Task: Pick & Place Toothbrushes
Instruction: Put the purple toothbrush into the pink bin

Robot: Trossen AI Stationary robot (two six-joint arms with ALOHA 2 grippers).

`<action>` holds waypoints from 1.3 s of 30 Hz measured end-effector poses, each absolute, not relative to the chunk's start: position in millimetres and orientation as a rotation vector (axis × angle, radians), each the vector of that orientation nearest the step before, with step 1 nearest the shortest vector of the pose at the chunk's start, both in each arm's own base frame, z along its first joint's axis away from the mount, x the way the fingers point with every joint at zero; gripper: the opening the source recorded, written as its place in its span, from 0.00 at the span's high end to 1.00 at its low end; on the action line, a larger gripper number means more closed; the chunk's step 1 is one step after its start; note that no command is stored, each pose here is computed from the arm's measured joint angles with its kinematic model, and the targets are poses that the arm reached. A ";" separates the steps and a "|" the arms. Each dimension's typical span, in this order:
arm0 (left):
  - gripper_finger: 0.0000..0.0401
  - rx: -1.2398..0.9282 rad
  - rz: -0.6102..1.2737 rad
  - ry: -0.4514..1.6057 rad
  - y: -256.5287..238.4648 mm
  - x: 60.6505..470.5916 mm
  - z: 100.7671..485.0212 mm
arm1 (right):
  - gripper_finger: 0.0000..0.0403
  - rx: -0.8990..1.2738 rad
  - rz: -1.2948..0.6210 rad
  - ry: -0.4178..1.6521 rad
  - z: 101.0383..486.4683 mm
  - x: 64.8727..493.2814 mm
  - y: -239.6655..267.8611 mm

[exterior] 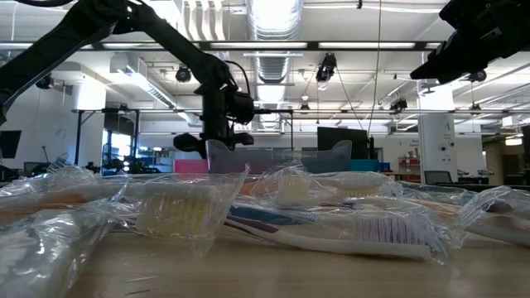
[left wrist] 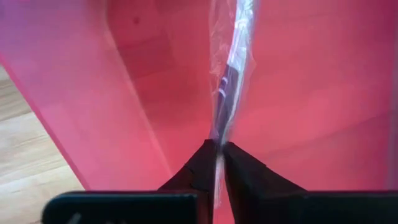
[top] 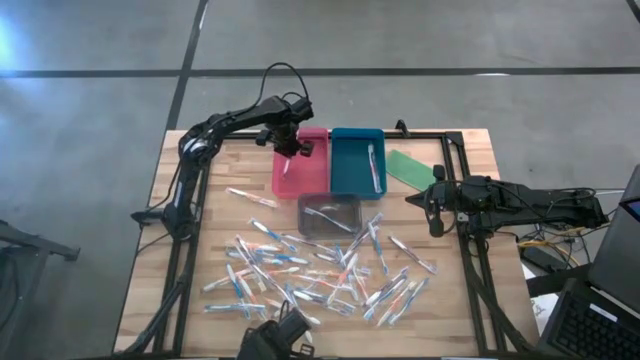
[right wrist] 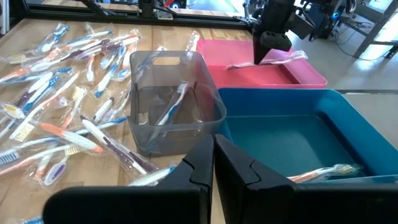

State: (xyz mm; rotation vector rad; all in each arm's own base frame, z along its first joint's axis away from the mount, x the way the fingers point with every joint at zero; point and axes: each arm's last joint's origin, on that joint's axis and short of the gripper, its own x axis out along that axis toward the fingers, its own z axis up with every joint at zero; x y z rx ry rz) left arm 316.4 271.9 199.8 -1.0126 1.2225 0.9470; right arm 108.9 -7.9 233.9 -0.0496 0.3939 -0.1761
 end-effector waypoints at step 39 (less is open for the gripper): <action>0.93 -1.146 0.846 1.277 249.2 317.0 214.8 | 0.98 -0.050 -0.176 0.394 233.9 108.9 -7.9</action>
